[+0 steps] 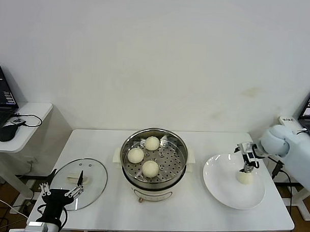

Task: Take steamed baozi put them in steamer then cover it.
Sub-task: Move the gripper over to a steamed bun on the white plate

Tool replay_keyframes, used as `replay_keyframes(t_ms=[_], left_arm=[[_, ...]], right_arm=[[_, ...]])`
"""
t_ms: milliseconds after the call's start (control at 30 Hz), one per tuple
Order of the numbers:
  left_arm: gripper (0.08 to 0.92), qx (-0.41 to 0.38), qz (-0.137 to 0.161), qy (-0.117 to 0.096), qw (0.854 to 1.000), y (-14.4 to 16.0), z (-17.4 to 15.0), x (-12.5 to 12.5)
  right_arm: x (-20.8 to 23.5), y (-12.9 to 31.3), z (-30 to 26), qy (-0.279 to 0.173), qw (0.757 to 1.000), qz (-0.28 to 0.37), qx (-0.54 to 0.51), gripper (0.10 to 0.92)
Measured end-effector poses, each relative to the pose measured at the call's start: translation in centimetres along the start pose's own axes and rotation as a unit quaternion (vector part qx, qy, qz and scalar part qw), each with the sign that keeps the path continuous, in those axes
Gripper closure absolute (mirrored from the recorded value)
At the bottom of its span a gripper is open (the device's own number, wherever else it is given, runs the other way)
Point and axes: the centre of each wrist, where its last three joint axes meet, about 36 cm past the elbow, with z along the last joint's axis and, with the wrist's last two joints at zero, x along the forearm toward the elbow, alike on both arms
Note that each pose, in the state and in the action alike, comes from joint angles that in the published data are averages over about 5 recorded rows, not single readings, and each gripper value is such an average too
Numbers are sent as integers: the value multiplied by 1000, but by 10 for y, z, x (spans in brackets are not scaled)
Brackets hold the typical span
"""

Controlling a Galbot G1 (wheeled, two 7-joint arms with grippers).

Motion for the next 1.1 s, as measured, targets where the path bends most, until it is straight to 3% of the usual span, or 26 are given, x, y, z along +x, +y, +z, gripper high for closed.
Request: replay_keyframes(t_ms=[800,1100], left_arm=[[177,1,2,3,1000,-2,3,-2],[177,3,1,4,1000,-2,3,-1]], right_arm=[[-55,24,29,29,998,-30,-42,201],[-66,26,28,33,998,-36,-44,259]])
